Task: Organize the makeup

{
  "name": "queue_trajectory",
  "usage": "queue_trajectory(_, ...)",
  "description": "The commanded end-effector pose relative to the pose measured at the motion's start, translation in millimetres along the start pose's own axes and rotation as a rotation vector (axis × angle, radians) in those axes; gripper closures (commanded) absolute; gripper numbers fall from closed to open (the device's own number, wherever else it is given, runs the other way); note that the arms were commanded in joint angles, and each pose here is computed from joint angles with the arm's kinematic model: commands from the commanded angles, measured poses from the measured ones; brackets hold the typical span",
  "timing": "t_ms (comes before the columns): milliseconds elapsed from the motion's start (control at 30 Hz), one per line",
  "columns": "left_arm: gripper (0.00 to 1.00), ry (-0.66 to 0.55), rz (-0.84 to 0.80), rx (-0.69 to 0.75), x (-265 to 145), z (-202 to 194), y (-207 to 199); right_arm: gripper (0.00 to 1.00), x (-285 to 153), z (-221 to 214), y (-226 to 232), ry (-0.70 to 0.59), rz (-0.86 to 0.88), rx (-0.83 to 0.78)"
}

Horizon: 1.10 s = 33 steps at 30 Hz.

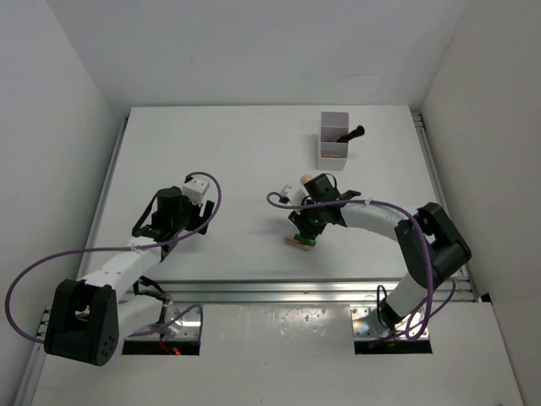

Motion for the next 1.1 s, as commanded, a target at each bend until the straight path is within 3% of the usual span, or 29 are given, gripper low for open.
queue_trajectory(0,0.18,-0.026,-0.002,0.008,-1,4,-1,0.65,-2,-1,6,-0.016,0.035,0.017)
queue_trajectory(300,0.18,-0.026,-0.002,0.008,-1,4,-1,0.65,-2,-9,15,-0.010,0.053,0.028)
queue_trajectory(600,0.18,-0.030,-0.010,0.008,-1,5,-2,0.69,3,-20,-2,0.047,-0.066,0.041)
queue_trajectory(833,0.18,-0.030,-0.010,0.008,-1,5,-2,0.86,11,-18,-19,0.119,-0.128,0.049)
queue_trajectory(900,0.18,-0.033,-0.039,0.034,-1,4,-6,0.98,12,-16,-21,0.124,-0.134,0.047)
queue_trajectory(1033,0.18,-0.054,-0.192,0.219,-5,6,-20,1.00,-1,0,-17,-0.002,-0.082,0.061)
queue_trajectory(1067,0.18,-0.092,-0.263,0.268,-5,13,-26,1.00,-7,19,-16,-0.111,-0.074,0.049)
Point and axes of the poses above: each gripper's point midway between its finger pads, its own x axis out along the fingers, its own y axis along the line the jaws close on, z = x × y, the point moved 4 cm from there along -x, back along the fingers, and after that the axes turned 14 degrees about x, right-handed, at the moved point
